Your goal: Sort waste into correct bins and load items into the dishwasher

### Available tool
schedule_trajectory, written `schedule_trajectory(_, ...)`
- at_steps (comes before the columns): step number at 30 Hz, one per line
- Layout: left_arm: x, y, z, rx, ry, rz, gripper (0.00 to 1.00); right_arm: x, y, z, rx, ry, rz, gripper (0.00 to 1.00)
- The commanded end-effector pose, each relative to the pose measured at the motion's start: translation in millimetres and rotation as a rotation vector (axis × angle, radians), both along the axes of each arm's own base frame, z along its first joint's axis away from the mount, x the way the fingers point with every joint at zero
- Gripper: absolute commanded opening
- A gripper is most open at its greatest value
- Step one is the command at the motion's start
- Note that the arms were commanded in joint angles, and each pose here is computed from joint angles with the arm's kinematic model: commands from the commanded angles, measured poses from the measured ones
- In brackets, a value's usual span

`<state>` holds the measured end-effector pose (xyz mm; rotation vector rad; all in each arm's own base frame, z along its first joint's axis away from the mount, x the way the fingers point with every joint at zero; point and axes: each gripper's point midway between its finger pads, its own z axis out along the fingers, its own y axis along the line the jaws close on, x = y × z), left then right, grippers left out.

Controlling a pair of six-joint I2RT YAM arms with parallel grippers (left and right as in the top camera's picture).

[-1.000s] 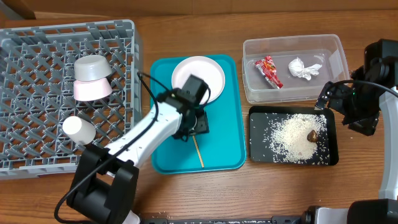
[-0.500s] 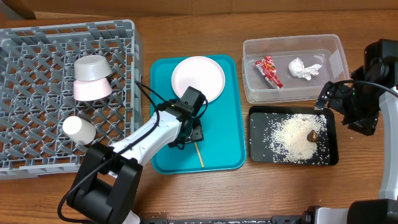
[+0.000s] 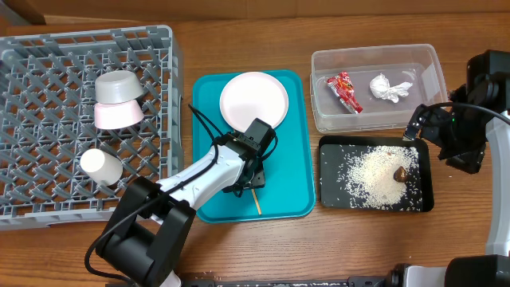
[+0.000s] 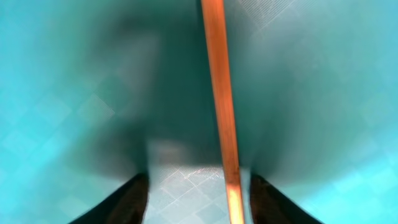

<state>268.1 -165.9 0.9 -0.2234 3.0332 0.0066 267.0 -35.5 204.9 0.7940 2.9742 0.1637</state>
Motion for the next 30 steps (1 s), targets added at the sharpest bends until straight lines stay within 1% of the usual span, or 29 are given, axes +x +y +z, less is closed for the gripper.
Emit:
schedule_trajectory(1,-10.7,15.4,-16.9,0.085,0.052,0.014,0.42,3.3,0.1,10.7,0.001,-0.044,-0.003,1.00)
schedule_trajectory(3,-12.3,20.7,-16.7,0.101,0.062,0.021,0.29,3.2,0.1,10.7,0.001,-0.044,-0.003,1.00)
schedule_trajectory(4,-12.5,25.2,-16.4,0.113,0.066,0.029,0.20,3.2,0.1,10.7,0.001,-0.044,-0.003,1.00)
schedule_trajectory(7,-10.6,32.1,-16.4,0.115,0.073,0.053,0.10,3.1,0.1,10.7,0.001,-0.043,-0.003,1.00)
schedule_trajectory(8,-9.0,35.7,-16.4,0.115,0.075,0.067,0.04,3.1,0.1,10.7,0.001,-0.043,-0.003,1.00)
schedule_trajectory(12,-2.4,54.2,-10.9,0.104,0.088,0.140,0.04,3.1,0.1,10.7,0.001,-0.043,-0.003,1.00)
schedule_trajectory(14,2.7,64.8,-2.6,0.101,0.088,0.177,0.04,3.2,0.1,10.7,0.001,-0.044,-0.003,1.00)
schedule_trajectory(16,13.1,72.7,12.8,0.087,0.063,0.176,0.04,3.2,0.1,10.7,0.001,-0.044,-0.003,1.00)
schedule_trajectory(21,46.9,82.1,79.5,0.063,-0.103,0.097,0.04,3.2,0.1,10.7,0.001,-0.044,-0.003,1.00)
schedule_trajectory(22,55.0,83.6,107.2,0.058,-0.170,0.053,0.04,3.2,0.1,10.7,0.001,-0.044,-0.003,1.00)
schedule_trajectory(23,59.5,83.5,123.3,0.053,-0.209,0.007,0.04,3.2,0.1,10.7,0.001,-0.044,-0.003,1.00)
schedule_trajectory(26,63.8,88.3,158.6,0.063,-0.281,-0.098,0.04,3.3,0.1,10.7,0.001,-0.044,-0.003,1.00)
schedule_trajectory(30,64.9,109.4,181.6,0.086,-0.321,-0.107,0.04,3.2,0.1,10.7,0.001,-0.044,-0.003,1.00)
